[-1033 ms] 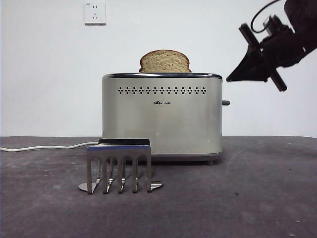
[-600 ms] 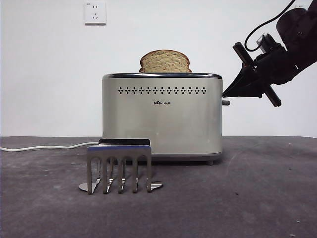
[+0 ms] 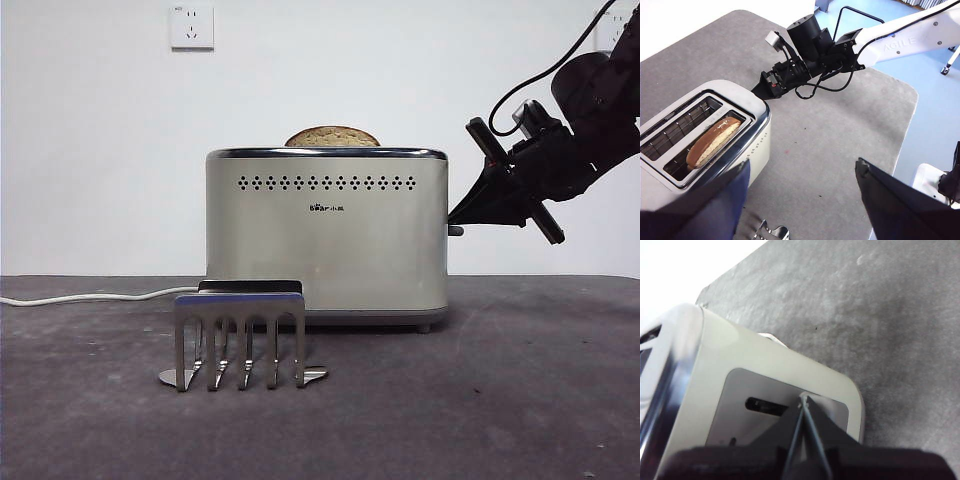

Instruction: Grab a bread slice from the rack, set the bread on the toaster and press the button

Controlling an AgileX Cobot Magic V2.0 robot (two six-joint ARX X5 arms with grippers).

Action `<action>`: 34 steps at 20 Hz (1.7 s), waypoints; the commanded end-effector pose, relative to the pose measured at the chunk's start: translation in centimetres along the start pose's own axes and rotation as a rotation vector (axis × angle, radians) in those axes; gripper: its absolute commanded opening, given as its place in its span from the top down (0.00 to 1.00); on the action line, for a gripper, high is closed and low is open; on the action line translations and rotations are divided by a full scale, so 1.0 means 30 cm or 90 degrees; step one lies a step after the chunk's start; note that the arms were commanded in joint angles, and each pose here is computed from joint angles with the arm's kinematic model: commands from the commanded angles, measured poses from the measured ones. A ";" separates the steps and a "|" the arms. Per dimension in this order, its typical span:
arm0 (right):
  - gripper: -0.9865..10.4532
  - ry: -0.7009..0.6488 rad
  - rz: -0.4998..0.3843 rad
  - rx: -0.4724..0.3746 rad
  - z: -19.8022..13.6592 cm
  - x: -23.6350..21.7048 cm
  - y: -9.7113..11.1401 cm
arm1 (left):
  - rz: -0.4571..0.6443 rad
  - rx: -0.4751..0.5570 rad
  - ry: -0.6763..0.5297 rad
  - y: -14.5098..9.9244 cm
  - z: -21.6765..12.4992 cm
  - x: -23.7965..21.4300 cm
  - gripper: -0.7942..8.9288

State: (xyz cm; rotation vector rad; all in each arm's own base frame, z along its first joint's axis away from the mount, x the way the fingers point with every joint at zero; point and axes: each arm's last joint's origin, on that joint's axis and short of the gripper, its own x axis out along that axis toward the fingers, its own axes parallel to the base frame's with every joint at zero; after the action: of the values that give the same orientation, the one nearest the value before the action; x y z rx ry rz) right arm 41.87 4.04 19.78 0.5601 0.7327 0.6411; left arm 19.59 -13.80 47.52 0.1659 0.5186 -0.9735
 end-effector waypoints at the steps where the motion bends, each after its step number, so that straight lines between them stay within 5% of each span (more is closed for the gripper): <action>1: 0.92 0.039 -0.025 0.013 -0.050 0.037 -0.049 | -0.002 -0.003 0.001 0.000 -0.001 0.008 0.55; 8: 0.92 0.076 -0.051 0.015 -0.092 0.064 -0.095 | -0.002 -0.003 0.002 0.000 -0.001 0.008 0.55; 23: 0.92 0.065 -0.038 0.020 -0.078 0.055 -0.082 | -0.001 -0.004 0.003 0.000 -0.002 0.008 0.55; 29: 0.92 -0.072 -0.002 -0.094 0.077 -0.150 0.162 | -0.001 -0.008 0.019 0.000 -0.011 0.007 0.55; 34: 0.92 -0.097 -0.028 -0.155 0.074 -0.390 0.392 | -0.002 -0.004 0.021 0.000 -0.011 0.007 0.56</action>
State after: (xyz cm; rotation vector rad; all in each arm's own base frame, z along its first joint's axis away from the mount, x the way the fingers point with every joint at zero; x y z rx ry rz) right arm 32.90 3.26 34.38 0.3885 0.5033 0.6279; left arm 19.48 -13.72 47.31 0.1694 0.5465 -0.9695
